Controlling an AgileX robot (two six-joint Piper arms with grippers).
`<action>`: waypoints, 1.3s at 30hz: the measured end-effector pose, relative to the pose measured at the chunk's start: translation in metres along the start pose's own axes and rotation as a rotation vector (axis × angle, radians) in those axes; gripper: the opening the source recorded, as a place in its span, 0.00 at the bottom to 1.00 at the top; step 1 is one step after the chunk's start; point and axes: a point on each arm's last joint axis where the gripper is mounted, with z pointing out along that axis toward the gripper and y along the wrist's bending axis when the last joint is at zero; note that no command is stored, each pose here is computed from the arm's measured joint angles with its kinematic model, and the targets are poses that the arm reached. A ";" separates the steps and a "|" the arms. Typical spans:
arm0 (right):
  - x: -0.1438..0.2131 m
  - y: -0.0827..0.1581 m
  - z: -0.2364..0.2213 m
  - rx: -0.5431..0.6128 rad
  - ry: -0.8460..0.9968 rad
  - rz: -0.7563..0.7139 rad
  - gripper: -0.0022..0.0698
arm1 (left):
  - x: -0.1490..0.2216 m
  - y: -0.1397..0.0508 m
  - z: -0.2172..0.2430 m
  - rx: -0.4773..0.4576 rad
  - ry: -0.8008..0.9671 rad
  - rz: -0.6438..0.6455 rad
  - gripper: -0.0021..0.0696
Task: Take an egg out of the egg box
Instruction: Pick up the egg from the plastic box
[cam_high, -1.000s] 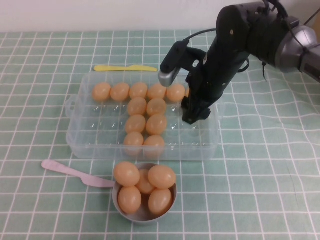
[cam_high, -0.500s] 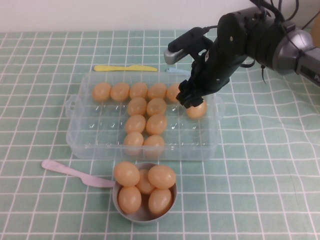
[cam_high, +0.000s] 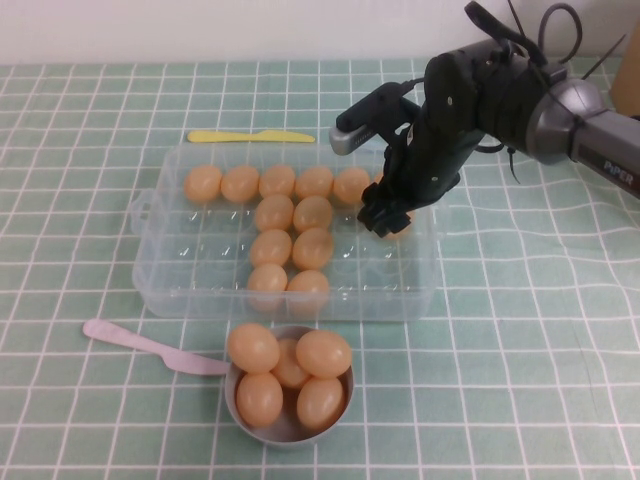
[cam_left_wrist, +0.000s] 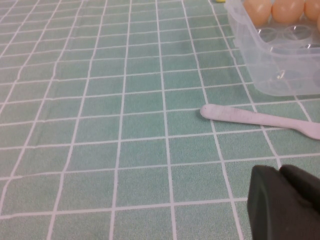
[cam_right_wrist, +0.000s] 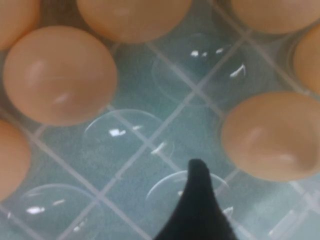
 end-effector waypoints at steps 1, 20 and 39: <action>0.000 0.000 0.000 0.001 -0.004 0.000 0.67 | 0.000 0.000 0.000 0.000 0.000 0.000 0.02; -0.004 -0.002 0.015 0.023 -0.044 -0.008 0.75 | 0.000 0.000 0.000 0.000 0.000 0.000 0.02; -0.002 -0.002 0.027 0.028 -0.036 -0.016 0.84 | 0.000 0.000 0.000 0.000 0.000 0.000 0.02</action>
